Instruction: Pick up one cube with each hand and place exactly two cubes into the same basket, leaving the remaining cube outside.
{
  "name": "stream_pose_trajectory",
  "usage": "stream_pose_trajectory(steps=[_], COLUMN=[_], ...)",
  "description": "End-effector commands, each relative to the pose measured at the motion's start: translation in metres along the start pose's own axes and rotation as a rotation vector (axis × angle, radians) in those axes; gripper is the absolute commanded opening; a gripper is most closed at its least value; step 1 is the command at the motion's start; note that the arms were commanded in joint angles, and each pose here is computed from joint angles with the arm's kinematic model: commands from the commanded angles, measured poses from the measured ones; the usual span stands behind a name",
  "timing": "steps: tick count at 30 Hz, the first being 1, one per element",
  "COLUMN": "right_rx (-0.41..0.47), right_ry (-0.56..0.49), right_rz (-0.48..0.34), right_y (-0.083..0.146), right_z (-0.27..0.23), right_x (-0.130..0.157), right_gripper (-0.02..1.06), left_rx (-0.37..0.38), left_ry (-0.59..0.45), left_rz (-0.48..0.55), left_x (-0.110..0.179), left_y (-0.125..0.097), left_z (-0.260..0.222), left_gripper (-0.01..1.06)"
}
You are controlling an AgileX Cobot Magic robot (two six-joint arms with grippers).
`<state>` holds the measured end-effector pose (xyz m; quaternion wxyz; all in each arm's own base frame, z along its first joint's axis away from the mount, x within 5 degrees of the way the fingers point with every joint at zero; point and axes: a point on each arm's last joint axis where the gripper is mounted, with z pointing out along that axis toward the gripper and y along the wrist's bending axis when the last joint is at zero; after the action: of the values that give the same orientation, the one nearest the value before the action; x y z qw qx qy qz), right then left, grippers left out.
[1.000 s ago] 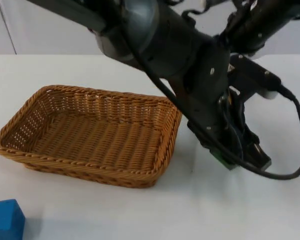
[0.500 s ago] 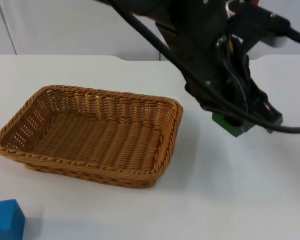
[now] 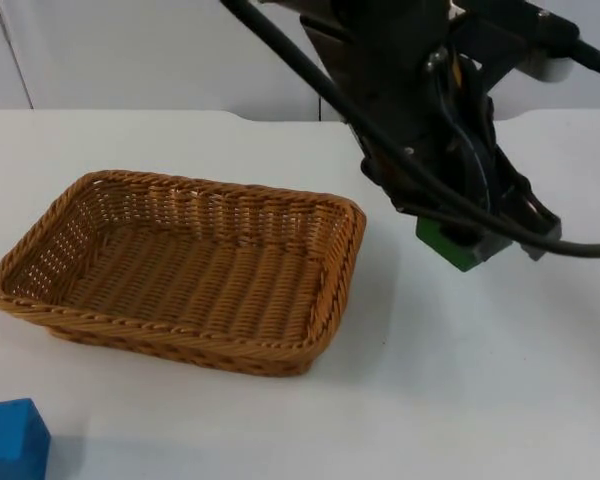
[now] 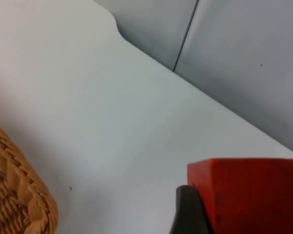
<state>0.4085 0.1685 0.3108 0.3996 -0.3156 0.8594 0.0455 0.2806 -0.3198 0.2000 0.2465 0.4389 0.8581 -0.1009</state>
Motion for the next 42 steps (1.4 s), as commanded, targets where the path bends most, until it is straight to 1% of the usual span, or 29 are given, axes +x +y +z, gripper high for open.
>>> stream_pose_trajectory(steps=[1, 5, 8, 10, 11, 16, 19, 22, 25, 26, 27, 28, 30, 31, 32, 36, 37, 39, 42], right_rx=[-0.003, -0.011, -0.011, -0.018, -0.018, -0.034, -0.036, -0.043, -0.073, -0.085, -0.085, -0.084, -0.108, -0.114, -0.114, -0.143, -0.143, -0.154, -0.187], right_ry=[-0.002, 0.016, 0.017, 0.030, 0.030, 0.061, 0.066, 0.071, 0.064, 0.064, 0.064, 0.067, 0.071, 0.070, 0.070, 0.066, 0.066, 0.065, 0.069], right_rz=[-0.002, 0.000, 0.018, 0.033, 0.033, 0.038, 0.038, 0.043, 0.063, 0.045, 0.045, 0.035, -0.024, -0.034, -0.034, -0.063, -0.063, -0.063, -0.023], right_y=[0.002, 0.002, 0.002, 0.003, 0.003, 0.005, 0.005, 0.005, 0.008, 0.014, 0.014, 0.014, 0.028, 0.032, 0.032, 0.050, 0.050, 0.054, 0.057], right_z=[-0.006, -0.006, -0.007, -0.007, -0.007, -0.007, -0.007, -0.007, -0.007, -0.007, -0.007, -0.007, -0.007, -0.007, -0.007, -0.006, -0.006, -0.006, -0.003], right_x=[-0.003, -0.001, -0.001, 0.000, 0.000, 0.003, 0.003, 0.003, 0.003, 0.001, 0.001, 0.001, -0.001, -0.002, -0.002, -0.006, -0.006, -0.006, -0.005], right_gripper=[0.00, 0.00, 0.00, 0.00, 0.00, 0.00, 0.00, 0.00, 0.00, 0.00, 0.00, 0.00, 0.00, 0.00, 0.00, 0.00, 0.00, 0.00, 0.00], left_rx=[0.001, -0.007, -0.018, -0.039, -0.039, -0.104, -0.118, -0.130, -0.134, -0.139, -0.139, -0.142, -0.151, -0.155, -0.155, -0.192, -0.192, -0.211, -0.238], left_ry=[-0.006, -0.011, -0.017, -0.010, -0.010, 0.020, 0.032, 0.034, 0.037, 0.033, 0.033, 0.036, 0.043, 0.040, 0.040, 0.053, 0.053, 0.048, 0.011], left_rz=[-0.014, -0.002, 0.006, 0.009, 0.009, 0.015, 0.018, 0.021, 0.022, 0.024, 0.024, 0.012, -0.019, -0.046, -0.046, -0.113, -0.113, -0.137, -0.189], left_x=[-0.001, 0.002, 0.012, 0.023, 0.023, 0.046, 0.054, 0.058, 0.060, 0.061, 0.061, 0.062, 0.063, 0.064, 0.064, 0.069, 0.069, 0.074, 0.090], left_y=[0.000, 0.000, 0.000, 0.001, 0.001, 0.005, 0.006, 0.007, 0.007, 0.009, 0.009, 0.012, 0.020, 0.026, 0.026, 0.050, 0.050, 0.060, 0.077], left_z=[-0.006, -0.012, -0.018, -0.020, -0.020, -0.028, -0.031, -0.035, -0.038, -0.040, -0.040, -0.041, -0.042, -0.043, -0.043, -0.050, -0.050, -0.057, -0.068], left_gripper=[0.00, 0.00, 0.00, 0.00, 0.00, 0.00, 0.00, 0.00, 0.00, 0.00, 0.00, 0.00, 0.00, 0.00, 0.00, 0.00, 0.00, 0.00, 0.00])
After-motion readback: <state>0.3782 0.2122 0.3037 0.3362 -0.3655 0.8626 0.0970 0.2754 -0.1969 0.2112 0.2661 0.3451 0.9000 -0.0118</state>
